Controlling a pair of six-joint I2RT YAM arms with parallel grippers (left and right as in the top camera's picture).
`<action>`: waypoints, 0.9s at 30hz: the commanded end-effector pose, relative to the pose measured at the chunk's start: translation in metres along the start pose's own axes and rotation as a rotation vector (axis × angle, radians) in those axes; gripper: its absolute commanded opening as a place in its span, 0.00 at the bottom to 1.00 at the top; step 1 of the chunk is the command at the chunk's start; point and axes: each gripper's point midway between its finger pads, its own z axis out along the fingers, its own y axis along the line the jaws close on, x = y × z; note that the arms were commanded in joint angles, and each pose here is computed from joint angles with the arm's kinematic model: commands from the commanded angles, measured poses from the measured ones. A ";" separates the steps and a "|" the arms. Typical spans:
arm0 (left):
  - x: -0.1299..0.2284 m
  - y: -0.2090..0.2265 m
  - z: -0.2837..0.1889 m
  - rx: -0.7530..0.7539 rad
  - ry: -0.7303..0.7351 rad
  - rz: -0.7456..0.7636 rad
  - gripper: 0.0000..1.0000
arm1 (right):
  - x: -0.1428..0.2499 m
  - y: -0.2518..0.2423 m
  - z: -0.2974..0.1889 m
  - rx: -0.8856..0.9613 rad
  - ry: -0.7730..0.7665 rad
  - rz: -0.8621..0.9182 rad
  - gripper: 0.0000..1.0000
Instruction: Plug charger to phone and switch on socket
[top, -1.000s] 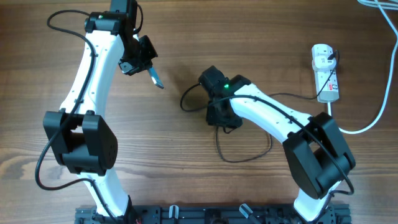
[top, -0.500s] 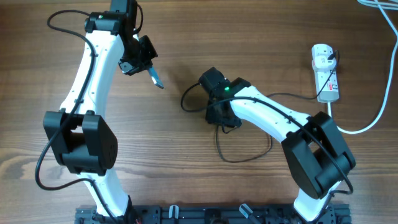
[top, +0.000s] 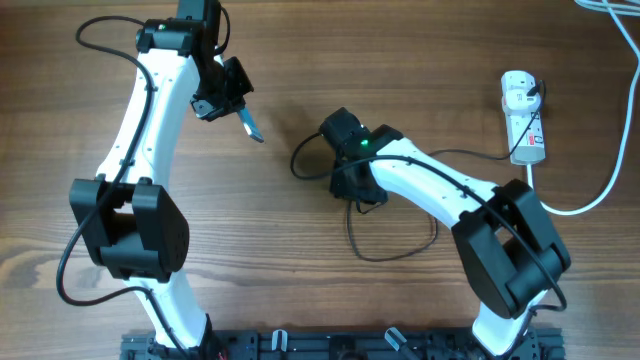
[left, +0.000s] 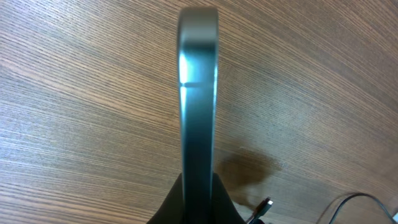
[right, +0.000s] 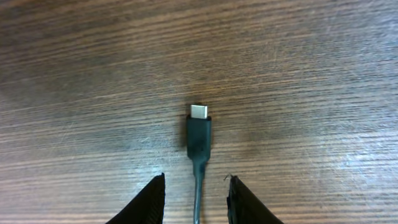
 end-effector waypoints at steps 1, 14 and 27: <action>-0.001 -0.002 -0.009 0.006 -0.025 -0.004 0.04 | 0.004 -0.013 0.025 0.066 0.033 0.020 0.34; -0.002 -0.002 -0.009 0.008 -0.029 -0.003 0.04 | 0.012 -0.012 0.039 0.063 0.082 0.014 0.27; -0.002 -0.002 -0.009 0.008 -0.029 -0.003 0.04 | 0.018 -0.012 0.038 0.060 0.113 0.012 0.21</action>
